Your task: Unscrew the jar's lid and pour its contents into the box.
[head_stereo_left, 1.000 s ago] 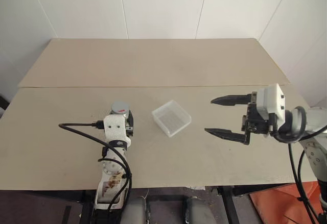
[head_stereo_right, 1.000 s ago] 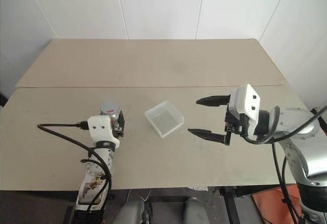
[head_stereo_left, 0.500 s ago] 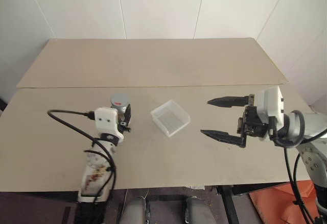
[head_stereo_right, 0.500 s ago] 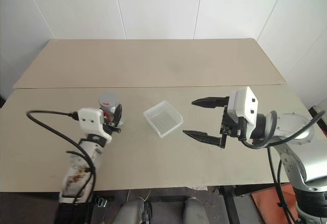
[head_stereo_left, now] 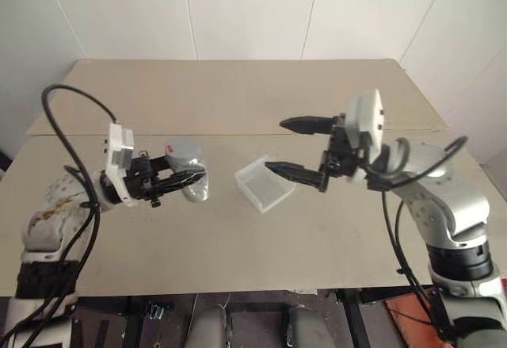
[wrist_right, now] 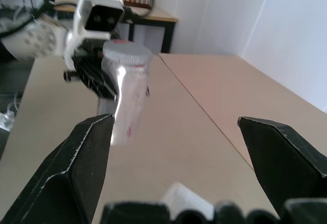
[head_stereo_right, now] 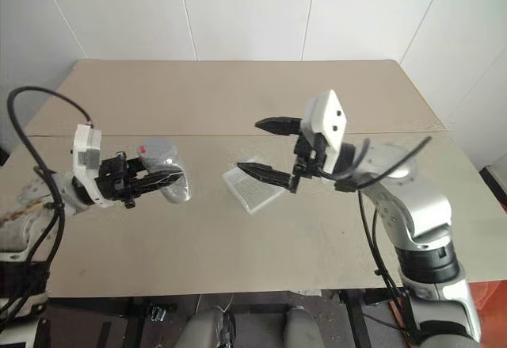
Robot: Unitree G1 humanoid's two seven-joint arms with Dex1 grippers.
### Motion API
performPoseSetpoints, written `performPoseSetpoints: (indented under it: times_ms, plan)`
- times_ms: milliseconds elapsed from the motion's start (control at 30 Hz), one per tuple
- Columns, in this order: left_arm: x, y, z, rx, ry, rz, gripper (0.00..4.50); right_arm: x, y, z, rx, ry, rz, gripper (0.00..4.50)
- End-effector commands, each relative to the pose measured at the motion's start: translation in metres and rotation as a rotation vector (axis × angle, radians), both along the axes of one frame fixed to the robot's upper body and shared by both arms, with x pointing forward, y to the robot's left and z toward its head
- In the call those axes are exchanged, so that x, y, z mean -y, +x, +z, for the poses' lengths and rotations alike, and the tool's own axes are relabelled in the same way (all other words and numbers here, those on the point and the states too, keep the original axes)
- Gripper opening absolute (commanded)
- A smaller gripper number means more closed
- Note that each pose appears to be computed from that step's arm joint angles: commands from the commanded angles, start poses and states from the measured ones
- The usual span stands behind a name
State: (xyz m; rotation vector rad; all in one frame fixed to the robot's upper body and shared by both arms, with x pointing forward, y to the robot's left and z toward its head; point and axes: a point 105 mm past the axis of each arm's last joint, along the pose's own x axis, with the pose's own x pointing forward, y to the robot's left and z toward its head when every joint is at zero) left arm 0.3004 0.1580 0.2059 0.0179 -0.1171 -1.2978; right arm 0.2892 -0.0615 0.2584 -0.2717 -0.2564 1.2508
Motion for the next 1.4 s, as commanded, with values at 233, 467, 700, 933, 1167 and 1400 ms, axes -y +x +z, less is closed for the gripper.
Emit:
performPoseSetpoints:
  times_ms: [233, 467, 700, 933, 1167, 1400]
  plan:
    - [0.044, 0.01, 0.005, 0.092, 0.024, -0.222, 1.92, -0.034, 0.002, 0.012, 0.002, 0.018, 0.057, 4.5]
    - [0.056, 0.014, 0.003, 0.127, 0.054, -0.268, 1.92, -0.047, 0.006, 0.008, -0.023, -0.003, 0.074, 4.5]
    - [0.057, 0.015, 0.004, 0.142, 0.05, -0.261, 1.92, -0.053, 0.004, 0.003, -0.063, -0.017, 0.103, 4.5]
    - [0.056, 0.014, 0.005, 0.146, 0.05, -0.258, 1.92, -0.054, 0.006, 0.001, -0.101, -0.016, 0.117, 3.16]
    - [0.057, 0.003, 0.006, 0.135, 0.083, -0.357, 1.92, -0.052, -0.014, 0.013, -0.062, 0.047, 0.437, 2.75]
    - [0.064, -0.021, 0.011, 0.113, 0.125, -0.531, 1.92, -0.057, -0.02, 0.012, -0.029, -0.096, 0.877, 2.75]
